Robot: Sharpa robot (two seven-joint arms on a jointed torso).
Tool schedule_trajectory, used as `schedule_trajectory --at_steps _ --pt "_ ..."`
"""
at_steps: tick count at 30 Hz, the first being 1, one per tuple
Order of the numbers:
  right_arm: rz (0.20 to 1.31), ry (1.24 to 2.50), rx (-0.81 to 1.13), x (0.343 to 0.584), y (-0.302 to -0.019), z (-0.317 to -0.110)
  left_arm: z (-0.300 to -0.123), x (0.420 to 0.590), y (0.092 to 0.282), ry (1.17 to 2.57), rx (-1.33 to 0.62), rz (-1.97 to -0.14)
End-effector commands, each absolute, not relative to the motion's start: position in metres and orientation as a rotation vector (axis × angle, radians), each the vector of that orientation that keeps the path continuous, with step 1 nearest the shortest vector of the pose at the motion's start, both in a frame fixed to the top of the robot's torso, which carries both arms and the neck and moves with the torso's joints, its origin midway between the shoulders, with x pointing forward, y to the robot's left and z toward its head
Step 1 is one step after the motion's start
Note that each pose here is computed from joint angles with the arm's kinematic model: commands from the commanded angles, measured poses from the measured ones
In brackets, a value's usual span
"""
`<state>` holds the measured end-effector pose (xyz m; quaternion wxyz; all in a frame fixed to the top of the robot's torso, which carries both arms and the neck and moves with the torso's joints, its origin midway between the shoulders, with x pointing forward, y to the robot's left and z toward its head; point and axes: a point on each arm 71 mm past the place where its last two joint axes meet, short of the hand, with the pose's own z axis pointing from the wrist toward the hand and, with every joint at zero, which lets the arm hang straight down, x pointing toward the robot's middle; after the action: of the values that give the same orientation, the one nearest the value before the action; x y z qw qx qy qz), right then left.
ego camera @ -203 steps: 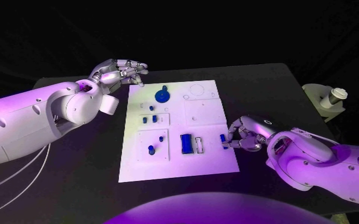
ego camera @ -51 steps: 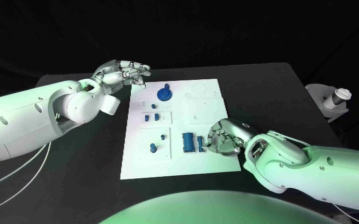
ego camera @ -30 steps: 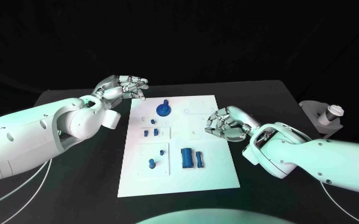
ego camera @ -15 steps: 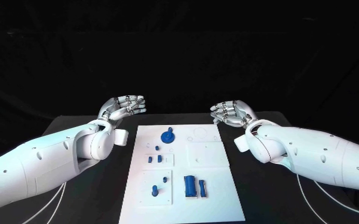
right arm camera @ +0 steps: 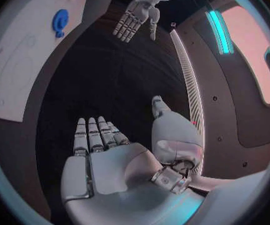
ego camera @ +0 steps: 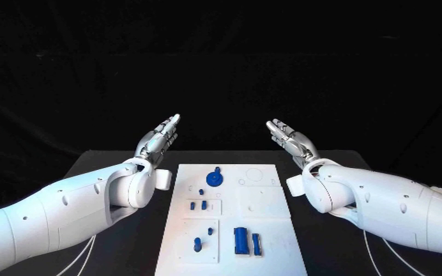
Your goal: Assemble the parts on the task board
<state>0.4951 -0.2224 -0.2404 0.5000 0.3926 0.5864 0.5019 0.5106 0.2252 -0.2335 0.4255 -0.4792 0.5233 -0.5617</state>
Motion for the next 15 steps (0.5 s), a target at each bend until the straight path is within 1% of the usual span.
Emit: schedule_trajectory --at_steps 1,8,11,15 --pt "1.203 1.301 1.071 0.484 -0.214 -0.236 -0.232 0.5 0.219 1.268 -1.19 -1.313" --pt "1.227 1.226 1.193 0.464 -0.195 -0.226 -0.227 0.473 0.199 1.233 -1.204 -1.252" --pt "1.229 1.218 1.208 0.462 -0.193 -0.224 -0.226 0.466 0.195 1.224 -1.207 -1.238" --pt "1.229 1.218 1.209 0.462 -0.192 -0.224 -0.224 0.462 0.192 1.218 -1.209 -1.229"
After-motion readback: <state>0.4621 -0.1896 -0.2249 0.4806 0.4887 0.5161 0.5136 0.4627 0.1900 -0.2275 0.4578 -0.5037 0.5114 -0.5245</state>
